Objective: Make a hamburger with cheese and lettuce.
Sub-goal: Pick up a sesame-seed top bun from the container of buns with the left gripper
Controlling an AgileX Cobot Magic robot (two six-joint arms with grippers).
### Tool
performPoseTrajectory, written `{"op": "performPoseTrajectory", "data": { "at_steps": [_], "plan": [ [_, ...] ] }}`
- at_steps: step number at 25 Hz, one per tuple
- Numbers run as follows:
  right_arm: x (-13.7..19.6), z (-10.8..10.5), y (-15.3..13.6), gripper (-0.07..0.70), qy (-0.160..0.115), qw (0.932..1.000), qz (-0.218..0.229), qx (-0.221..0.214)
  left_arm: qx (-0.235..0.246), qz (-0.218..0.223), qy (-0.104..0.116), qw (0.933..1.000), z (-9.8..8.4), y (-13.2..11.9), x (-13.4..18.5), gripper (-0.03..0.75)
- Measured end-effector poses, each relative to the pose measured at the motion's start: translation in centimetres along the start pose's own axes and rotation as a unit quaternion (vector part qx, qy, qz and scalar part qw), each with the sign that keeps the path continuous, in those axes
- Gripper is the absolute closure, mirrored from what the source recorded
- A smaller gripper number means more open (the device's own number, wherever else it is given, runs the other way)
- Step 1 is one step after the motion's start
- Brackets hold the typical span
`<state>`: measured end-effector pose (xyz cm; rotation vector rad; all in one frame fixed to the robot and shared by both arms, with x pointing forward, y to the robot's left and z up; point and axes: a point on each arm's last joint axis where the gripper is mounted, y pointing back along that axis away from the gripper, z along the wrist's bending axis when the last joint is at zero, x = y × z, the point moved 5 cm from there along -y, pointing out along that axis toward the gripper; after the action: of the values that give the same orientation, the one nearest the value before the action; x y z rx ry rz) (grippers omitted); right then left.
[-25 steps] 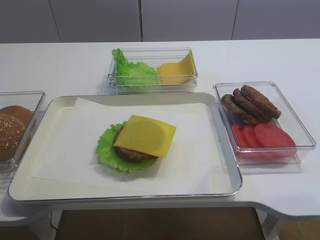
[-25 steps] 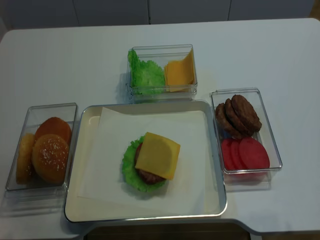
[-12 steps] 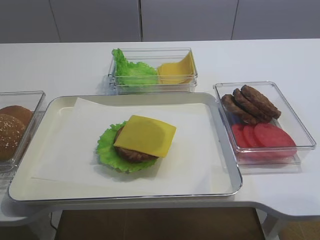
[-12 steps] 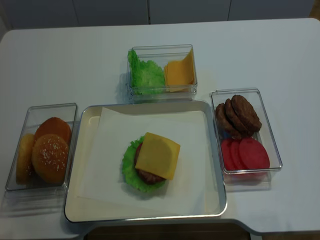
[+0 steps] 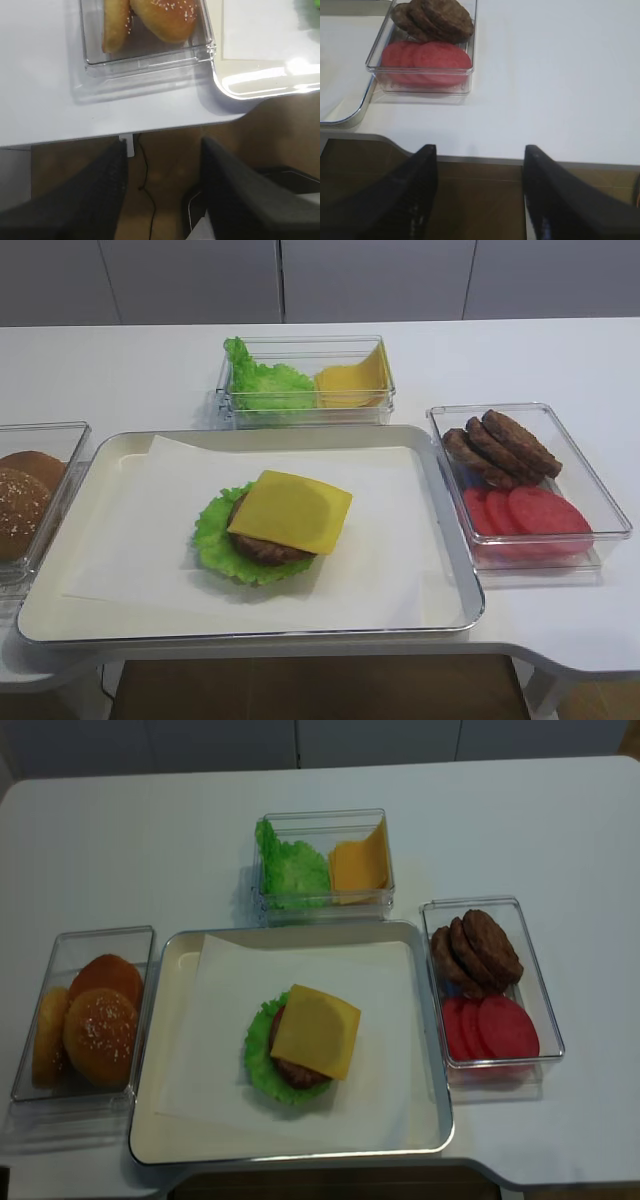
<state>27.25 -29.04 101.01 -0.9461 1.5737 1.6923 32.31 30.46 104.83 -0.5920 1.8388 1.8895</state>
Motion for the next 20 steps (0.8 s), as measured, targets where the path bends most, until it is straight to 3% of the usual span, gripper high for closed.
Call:
{"op": "performPoseTrajectory", "data": {
  "at_steps": [13,20],
  "plan": [
    [0.0,0.0,0.0,0.200,0.000,1.0000,0.001,0.000,-0.001,0.099,0.002,0.9951,-0.2,-3.6,-9.5,0.363],
    [0.0,0.0,0.0,0.200,0.000,1.0000,0.001,0.000,-0.030,0.157,-0.011,0.9870,0.6,-7.2,-11.1,0.363]
  ]
}}
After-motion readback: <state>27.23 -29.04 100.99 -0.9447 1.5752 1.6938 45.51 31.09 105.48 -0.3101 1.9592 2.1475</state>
